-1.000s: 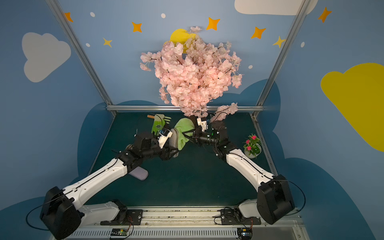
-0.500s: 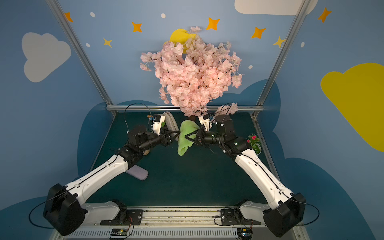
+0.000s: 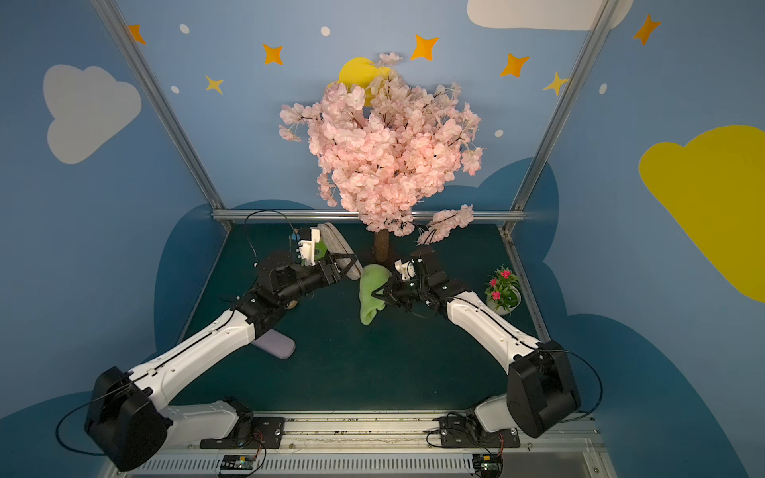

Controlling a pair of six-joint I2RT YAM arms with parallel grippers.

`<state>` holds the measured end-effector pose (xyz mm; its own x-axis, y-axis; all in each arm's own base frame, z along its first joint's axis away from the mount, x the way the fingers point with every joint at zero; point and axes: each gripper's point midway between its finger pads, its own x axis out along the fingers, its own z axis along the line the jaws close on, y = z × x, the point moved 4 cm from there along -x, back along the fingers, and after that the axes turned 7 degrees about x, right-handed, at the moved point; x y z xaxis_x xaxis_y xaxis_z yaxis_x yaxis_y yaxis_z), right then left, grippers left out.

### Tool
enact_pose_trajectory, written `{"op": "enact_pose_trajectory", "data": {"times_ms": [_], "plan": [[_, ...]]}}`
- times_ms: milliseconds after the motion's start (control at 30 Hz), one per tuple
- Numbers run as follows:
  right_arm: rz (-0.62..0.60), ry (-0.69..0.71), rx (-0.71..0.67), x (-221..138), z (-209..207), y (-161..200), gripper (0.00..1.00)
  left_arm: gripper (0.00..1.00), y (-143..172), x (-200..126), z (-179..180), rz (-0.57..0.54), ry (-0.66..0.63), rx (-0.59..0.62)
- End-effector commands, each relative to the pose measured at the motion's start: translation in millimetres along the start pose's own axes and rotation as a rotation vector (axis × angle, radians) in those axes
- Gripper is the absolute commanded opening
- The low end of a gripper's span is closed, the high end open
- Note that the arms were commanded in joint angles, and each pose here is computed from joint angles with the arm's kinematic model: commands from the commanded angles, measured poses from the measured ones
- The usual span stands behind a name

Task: Wipe the eyeglass case
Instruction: Wipe the dirt from the eyeglass case.

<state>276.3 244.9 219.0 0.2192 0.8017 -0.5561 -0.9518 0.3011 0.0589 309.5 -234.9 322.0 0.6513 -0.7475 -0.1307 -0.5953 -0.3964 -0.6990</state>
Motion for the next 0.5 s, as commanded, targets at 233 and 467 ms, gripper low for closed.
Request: {"op": "enact_pose_trajectory", "data": {"times_ms": [233, 467], "plan": [[0.110, -0.108, -0.065, 9.4, 46.9, 23.4, 0.00, 0.03, -7.8, 4.7, -13.8, -0.035, 0.050, -0.007], [0.170, -0.449, -0.082, -13.1, 117.0, 29.8, 0.00, 0.03, 13.5, 11.9, 0.5, 0.048, 0.037, 0.085]]}}
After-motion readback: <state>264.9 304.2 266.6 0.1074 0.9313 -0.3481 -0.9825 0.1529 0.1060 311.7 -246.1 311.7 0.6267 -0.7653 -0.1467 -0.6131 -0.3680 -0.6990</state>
